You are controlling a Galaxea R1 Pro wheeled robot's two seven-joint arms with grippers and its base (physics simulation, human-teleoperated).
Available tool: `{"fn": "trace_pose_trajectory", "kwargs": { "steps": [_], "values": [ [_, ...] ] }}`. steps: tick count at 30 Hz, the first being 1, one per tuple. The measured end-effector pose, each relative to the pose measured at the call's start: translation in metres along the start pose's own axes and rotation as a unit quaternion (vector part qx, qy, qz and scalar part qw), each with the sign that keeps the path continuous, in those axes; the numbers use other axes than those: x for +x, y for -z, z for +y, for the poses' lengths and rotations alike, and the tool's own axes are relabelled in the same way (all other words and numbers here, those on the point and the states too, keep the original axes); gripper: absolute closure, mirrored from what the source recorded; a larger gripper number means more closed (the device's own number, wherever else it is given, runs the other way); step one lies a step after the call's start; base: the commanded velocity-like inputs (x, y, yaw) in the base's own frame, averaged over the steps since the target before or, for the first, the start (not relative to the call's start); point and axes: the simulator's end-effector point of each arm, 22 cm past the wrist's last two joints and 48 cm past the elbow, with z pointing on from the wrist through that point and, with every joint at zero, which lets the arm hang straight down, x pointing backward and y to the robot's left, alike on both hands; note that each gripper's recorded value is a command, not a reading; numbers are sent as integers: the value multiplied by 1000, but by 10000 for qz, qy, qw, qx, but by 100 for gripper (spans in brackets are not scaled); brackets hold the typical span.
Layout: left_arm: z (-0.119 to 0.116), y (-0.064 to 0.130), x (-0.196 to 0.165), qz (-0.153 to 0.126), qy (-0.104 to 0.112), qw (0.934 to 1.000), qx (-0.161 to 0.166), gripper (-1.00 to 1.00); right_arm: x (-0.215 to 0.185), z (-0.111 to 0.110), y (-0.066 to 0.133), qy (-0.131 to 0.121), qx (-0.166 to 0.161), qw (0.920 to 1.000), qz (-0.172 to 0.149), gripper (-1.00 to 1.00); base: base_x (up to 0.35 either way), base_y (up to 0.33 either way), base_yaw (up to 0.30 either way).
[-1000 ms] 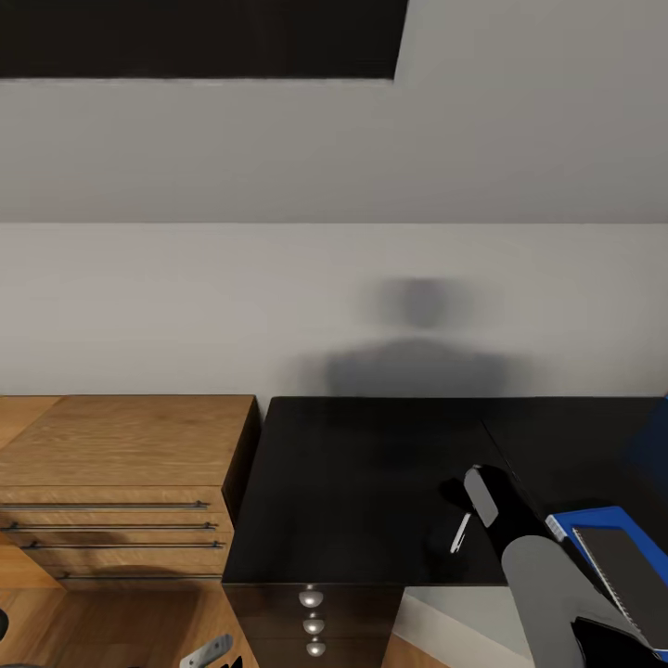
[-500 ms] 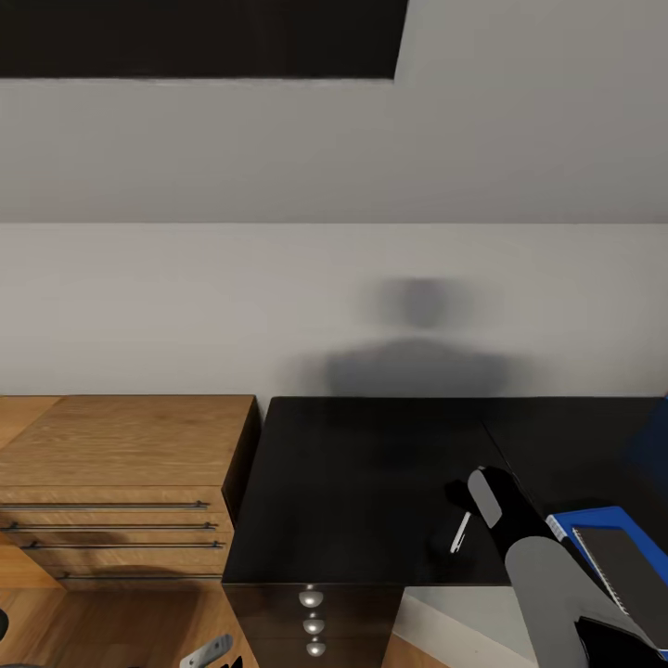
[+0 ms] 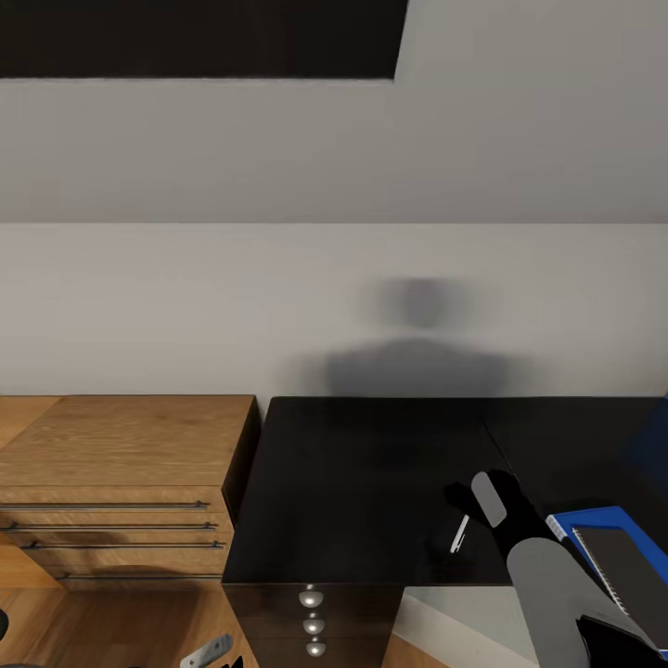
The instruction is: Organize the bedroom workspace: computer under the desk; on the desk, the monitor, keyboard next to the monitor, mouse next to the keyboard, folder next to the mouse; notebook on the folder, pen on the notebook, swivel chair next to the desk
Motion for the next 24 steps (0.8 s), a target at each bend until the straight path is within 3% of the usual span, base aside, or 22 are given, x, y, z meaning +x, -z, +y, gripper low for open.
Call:
{"fn": "trace_pose_trajectory", "kwargs": {
  "steps": [24],
  "values": [
    [-3, 0, 0, -27, 17, 10000, 17, -100, 20, 4, -6, 41, 1, 9998, 179, -100, 0, 0, 0]
  ]
}}
